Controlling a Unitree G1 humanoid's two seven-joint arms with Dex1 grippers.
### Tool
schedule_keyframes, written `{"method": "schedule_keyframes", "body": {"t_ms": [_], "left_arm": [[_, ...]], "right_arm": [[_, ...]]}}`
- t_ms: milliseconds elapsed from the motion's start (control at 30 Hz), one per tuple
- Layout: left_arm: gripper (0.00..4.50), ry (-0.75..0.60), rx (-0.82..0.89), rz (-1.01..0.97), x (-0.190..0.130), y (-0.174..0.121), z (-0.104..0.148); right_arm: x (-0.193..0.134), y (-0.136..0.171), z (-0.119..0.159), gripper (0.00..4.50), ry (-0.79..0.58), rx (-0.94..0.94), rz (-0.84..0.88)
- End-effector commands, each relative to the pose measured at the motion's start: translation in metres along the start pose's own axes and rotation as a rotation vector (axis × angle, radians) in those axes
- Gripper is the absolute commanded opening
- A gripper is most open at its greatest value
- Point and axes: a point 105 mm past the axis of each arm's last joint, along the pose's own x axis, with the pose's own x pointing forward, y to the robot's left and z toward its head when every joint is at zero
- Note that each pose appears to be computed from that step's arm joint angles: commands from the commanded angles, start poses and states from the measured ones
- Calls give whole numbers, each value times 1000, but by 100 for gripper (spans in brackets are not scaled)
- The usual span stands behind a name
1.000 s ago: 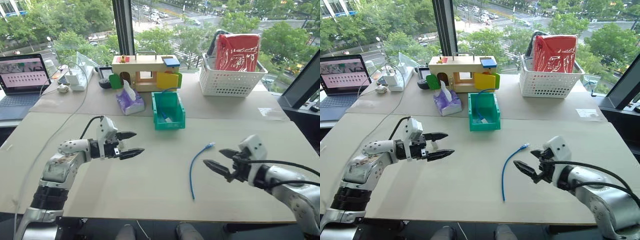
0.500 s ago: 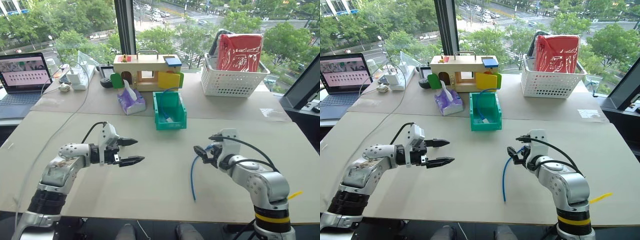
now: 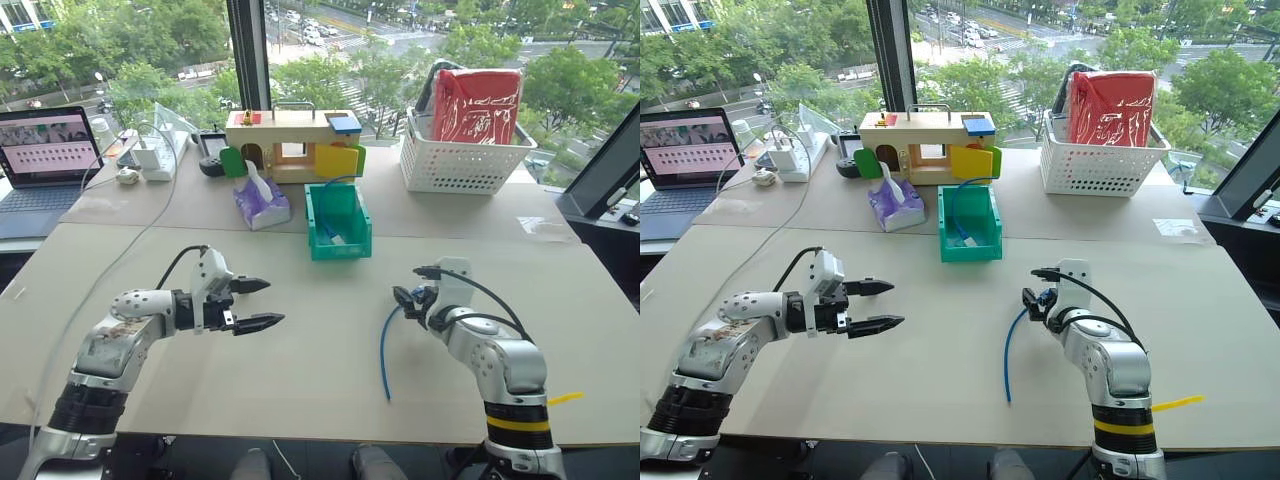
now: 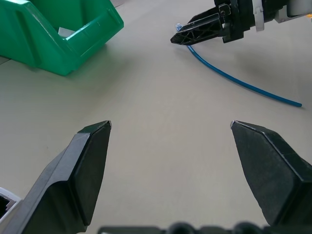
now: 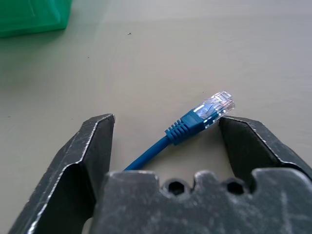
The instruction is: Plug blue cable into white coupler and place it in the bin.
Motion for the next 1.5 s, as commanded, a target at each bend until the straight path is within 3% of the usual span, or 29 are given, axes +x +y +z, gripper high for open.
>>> {"method": "schedule_keyframes", "body": {"t_ms": [33, 100, 133, 267, 433, 533, 700, 1067, 1133, 1233, 1267, 1467, 1500], "left_arm": [[423, -24, 51, 3, -2, -2, 11], [423, -22, 52, 4, -2, -2, 11], [423, -17, 56, 10, -2, -1, 10], [423, -12, 56, 15, -2, 0, 7], [423, -11, 52, 18, -1, 0, 5], [423, -9, 48, 18, -1, 0, 4], [423, -18, 26, 12, -5, -6, 3], [423, -8, -5, -8, -3, -28, 1], [423, -5, -6, -28, 0, -32, 1], [423, 7, -12, -58, 4, -37, 0], [423, 11, -12, -68, 5, -39, 0], [423, 57, 51, -142, 16, -44, -5], [423, 59, 60, -170, 19, -47, -5]], "right_arm": [[2, -11, -9, 239, 13, -11, -38], [1, -12, -12, 154, 15, -19, -37], [1, -12, -14, 139, 17, -25, -33], [-4, -5, -9, 6, -15, -72, 46], [-19, 23, 13, 0, -68, -235, 340], [-35, 53, 18, 0, -60, -453, 620], [-44, 90, 13, 0, -59, -835, 934], [-33, 137, -5, 0, -26, -1093, 1266], [-31, 134, -12, 99, -4, -1156, 1288], [-31, 131, -12, 183, 4, -1178, 1301], [-31, 130, -9, 230, -7, -1175, 1295], [-36, 126, 27, 431, -104, -1049, 1221], [-40, 126, 37, 448, -129, -993, 1210]]}}
